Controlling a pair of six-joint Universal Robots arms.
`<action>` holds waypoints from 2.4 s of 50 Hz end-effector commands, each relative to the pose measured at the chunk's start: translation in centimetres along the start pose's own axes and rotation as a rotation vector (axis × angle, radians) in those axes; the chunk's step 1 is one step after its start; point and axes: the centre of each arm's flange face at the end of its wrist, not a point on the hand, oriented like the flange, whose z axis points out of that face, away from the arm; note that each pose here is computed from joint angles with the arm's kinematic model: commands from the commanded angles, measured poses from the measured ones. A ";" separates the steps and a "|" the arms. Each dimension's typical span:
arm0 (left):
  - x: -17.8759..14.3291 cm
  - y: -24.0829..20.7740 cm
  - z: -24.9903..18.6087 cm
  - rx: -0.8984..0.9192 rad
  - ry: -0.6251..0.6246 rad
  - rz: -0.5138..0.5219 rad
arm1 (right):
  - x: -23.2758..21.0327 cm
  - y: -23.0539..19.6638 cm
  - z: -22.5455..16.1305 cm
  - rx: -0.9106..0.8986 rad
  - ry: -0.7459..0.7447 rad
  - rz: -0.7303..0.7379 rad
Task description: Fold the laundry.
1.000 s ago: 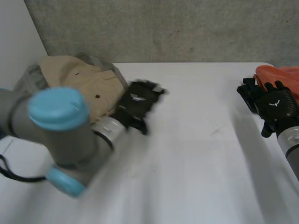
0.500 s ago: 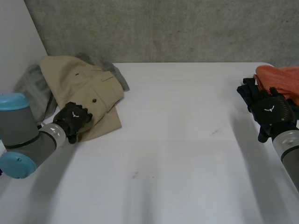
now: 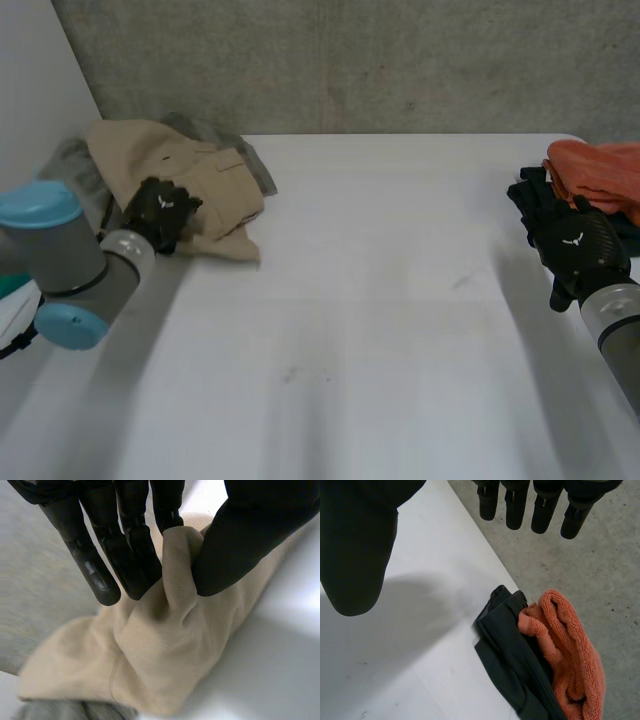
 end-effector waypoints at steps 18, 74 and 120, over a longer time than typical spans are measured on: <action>1.3 -28.0 -15.4 0.686 0.111 -0.413 | 1.5 -0.8 0.3 0.028 0.044 -0.003; 12.6 -18.8 -15.0 0.349 0.342 -0.480 | -5.7 -2.0 -2.9 -0.239 -0.558 0.490; 2.0 -14.6 -16.0 0.091 0.017 -0.336 | 4.2 -14.4 -5.8 0.106 -0.215 0.063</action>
